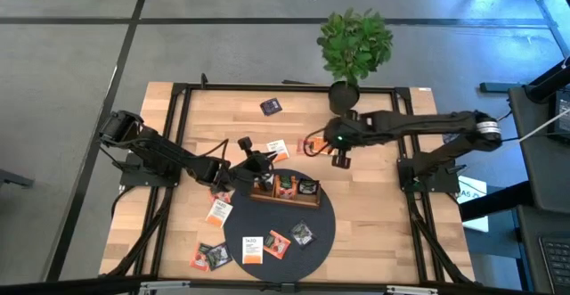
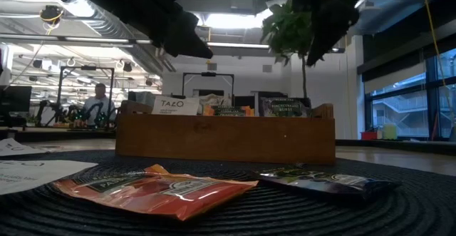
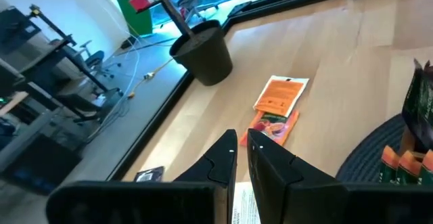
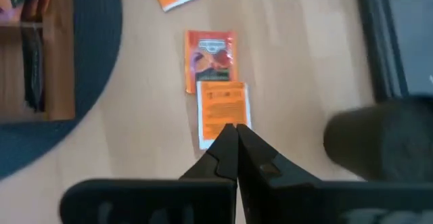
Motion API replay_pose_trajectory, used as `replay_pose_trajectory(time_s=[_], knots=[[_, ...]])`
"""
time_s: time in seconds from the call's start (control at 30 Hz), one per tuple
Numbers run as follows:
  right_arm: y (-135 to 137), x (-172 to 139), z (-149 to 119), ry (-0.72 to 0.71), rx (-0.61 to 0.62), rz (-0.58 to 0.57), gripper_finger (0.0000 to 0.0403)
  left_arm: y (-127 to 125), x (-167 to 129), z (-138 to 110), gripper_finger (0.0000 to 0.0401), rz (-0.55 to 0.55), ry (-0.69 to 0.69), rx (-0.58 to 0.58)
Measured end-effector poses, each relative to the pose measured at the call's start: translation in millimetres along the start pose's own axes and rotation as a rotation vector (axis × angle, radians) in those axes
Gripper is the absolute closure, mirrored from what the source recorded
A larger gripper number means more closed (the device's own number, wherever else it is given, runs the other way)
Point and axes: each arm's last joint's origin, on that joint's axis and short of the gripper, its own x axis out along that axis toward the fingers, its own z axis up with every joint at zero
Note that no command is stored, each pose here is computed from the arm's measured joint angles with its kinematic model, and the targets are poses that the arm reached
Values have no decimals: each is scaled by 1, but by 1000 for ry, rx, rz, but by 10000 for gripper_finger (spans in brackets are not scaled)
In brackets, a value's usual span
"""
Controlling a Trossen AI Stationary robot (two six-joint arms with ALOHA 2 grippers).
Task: Pick & Place Tea
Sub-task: Put the white orange tea bag into the left section of the wooden organizer
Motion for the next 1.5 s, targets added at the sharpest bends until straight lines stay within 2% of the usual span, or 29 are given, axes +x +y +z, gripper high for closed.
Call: replay_pose_trajectory(time_s=[0.1, 0.3, 0.4, 0.47, 0.57, 0.67, 0.77, 0.87, 0.97, 1.13, 1.27, 1.5], knots=[[7, -9, -3, -18, 65, 1, 389, -1, 0, 0, 368, -20, -3, -3], [22, -2, -10, -21, 7, 22, 350, -1, 0, 0, 368, -40, -4, -4], [24, 7, -20, 29, 39, 15, 315, -1, 0, 0, 368, -44, -4, -3], [23, 15, -29, 65, 45, -3, 284, -1, 0, 0, 368, -44, -4, -2], [17, 32, -40, 75, 3, -95, 236, -1, 0, 0, 368, -42, -4, -3], [14, 57, -52, 26, -32, -175, 197, -1, 0, 0, 368, -41, -4, -3], [12, 79, -62, -54, -21, -124, 175, -1, 0, 0, 368, -40, -4, -12], [4, 95, -72, -104, 34, -44, 172, 0, 2, 0, 368, -34, -1, -18], [-8, 105, -79, -138, 89, -37, 180, 2, 4, 0, 368, -30, 4, -28], [-23, 116, -83, -147, 105, -7, 197, 4, 9, -1, 368, -77, 15, -61], [-25, 129, -85, -125, 87, 67, 208, 4, 10, -1, 368, -109, 16, -63], [-21, 150, -92, -26, 67, 92, 221, 4, 10, -1, 368, -111, 17, -61]])
